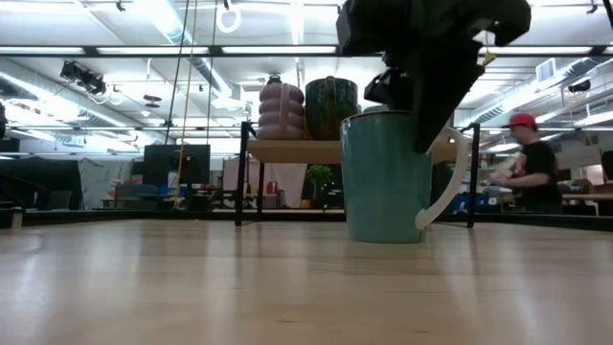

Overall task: Place coffee mugs
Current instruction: Put the blue mug on the shelf

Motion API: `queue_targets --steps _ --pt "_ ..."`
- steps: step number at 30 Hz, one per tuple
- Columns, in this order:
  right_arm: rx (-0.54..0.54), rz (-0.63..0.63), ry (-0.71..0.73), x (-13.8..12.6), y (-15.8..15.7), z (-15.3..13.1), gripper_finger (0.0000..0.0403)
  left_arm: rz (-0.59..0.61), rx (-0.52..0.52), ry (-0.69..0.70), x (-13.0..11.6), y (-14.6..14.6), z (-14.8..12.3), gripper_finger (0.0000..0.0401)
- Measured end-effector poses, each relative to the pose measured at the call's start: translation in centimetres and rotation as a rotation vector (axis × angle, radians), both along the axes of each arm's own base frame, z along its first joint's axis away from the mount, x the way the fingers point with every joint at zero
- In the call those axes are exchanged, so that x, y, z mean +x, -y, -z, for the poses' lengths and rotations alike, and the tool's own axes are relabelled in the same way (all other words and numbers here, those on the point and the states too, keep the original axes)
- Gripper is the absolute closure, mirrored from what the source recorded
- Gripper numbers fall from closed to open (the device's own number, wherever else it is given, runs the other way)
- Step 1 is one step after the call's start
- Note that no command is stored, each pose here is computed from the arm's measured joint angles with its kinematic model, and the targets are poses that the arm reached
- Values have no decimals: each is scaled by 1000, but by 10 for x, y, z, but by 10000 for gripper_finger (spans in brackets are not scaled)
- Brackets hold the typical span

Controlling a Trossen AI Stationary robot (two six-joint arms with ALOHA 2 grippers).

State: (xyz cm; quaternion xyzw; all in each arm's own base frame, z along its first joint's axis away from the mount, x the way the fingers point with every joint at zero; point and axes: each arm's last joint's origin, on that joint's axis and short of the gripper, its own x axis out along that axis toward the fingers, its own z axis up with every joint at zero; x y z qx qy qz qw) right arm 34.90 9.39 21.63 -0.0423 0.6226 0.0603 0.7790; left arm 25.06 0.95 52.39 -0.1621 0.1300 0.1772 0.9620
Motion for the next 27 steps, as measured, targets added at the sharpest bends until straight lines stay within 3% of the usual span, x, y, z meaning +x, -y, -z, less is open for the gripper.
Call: queue_targets --steps 13,20,27 --pt "40 126 -9 3 15 -1 367 9 33 -6 -2 0 -1 278" --pt "86 198 -60 -3 35 -12 367 -4 36 1 -6 -2 -3 278" --pt "38 297 -56 -12 74 -71 364 -50 30 15 -12 -11 -6 278"
